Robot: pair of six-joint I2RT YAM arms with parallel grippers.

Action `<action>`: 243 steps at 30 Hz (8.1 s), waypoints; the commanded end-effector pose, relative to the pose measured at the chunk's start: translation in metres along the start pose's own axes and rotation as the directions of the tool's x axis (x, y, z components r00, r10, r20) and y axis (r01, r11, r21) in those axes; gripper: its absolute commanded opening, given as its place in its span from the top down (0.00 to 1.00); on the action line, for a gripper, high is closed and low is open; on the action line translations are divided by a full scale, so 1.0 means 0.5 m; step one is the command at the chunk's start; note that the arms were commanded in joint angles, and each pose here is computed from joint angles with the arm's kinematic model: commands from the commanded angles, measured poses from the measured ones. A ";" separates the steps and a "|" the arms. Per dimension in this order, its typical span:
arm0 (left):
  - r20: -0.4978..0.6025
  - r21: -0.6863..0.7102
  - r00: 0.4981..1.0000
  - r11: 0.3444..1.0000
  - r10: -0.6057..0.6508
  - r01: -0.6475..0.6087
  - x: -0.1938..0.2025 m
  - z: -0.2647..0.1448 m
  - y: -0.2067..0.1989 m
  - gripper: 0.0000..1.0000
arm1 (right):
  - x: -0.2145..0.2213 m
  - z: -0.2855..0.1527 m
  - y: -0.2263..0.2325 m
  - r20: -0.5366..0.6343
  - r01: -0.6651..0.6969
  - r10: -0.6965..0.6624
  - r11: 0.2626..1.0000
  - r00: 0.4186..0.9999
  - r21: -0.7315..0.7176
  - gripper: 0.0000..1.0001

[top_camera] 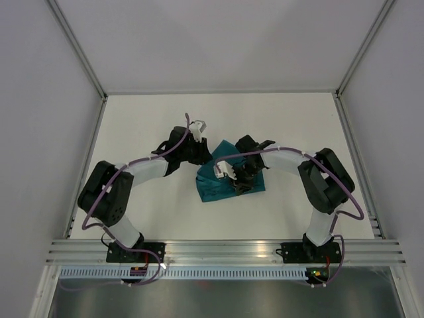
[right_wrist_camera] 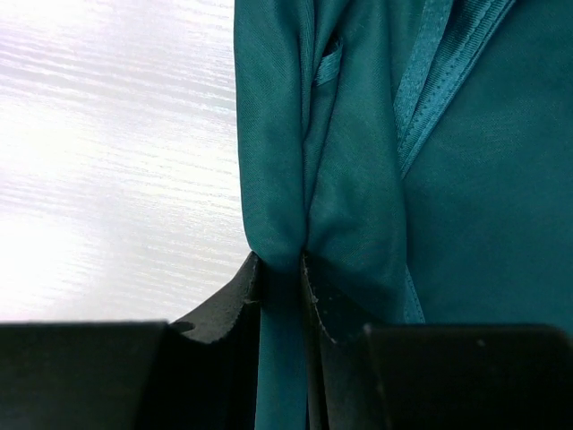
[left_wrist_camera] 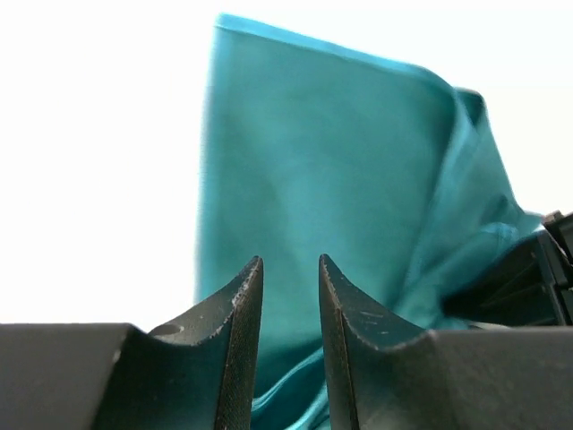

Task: Fold the napkin, place the utensils inside, and roll it up
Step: Roll the napkin with the utensil

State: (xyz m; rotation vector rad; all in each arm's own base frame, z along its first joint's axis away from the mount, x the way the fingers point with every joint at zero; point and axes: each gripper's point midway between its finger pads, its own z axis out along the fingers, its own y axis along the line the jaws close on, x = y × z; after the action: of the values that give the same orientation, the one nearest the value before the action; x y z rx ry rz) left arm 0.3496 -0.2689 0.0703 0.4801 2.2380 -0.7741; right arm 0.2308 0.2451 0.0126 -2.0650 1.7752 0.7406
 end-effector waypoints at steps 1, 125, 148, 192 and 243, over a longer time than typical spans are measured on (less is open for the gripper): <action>0.198 -0.231 0.979 0.969 -0.044 0.090 -0.067 -0.057 0.065 0.63 | 0.064 0.015 0.106 -0.087 -0.190 0.172 0.941 0.981 -0.282 0.94; -0.402 0.633 0.864 0.774 0.304 0.022 0.398 0.013 -0.275 0.98 | 0.036 -0.185 0.046 0.224 -0.122 0.037 0.918 0.974 0.378 0.48; -0.491 0.580 0.832 0.810 0.258 0.091 0.413 0.035 -0.252 0.98 | 0.026 -0.054 0.141 0.089 0.003 -0.020 0.981 0.996 0.191 0.49; 0.272 0.093 0.951 0.980 0.148 -0.179 -0.016 -0.057 -0.157 0.64 | 0.168 0.019 0.128 -0.155 -0.497 0.476 0.781 0.866 -0.378 0.99; 0.085 0.293 0.174 0.142 0.981 -0.945 0.401 0.026 -0.387 0.86 | 0.181 0.017 0.108 -0.139 -0.572 0.557 0.775 0.819 -0.270 0.88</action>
State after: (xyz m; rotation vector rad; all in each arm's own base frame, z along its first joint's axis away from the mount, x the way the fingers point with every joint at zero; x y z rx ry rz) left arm 0.1420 -0.4042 0.0248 1.7427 1.2480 -0.1725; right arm 0.1461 0.1816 0.0090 -1.4380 2.6396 1.6174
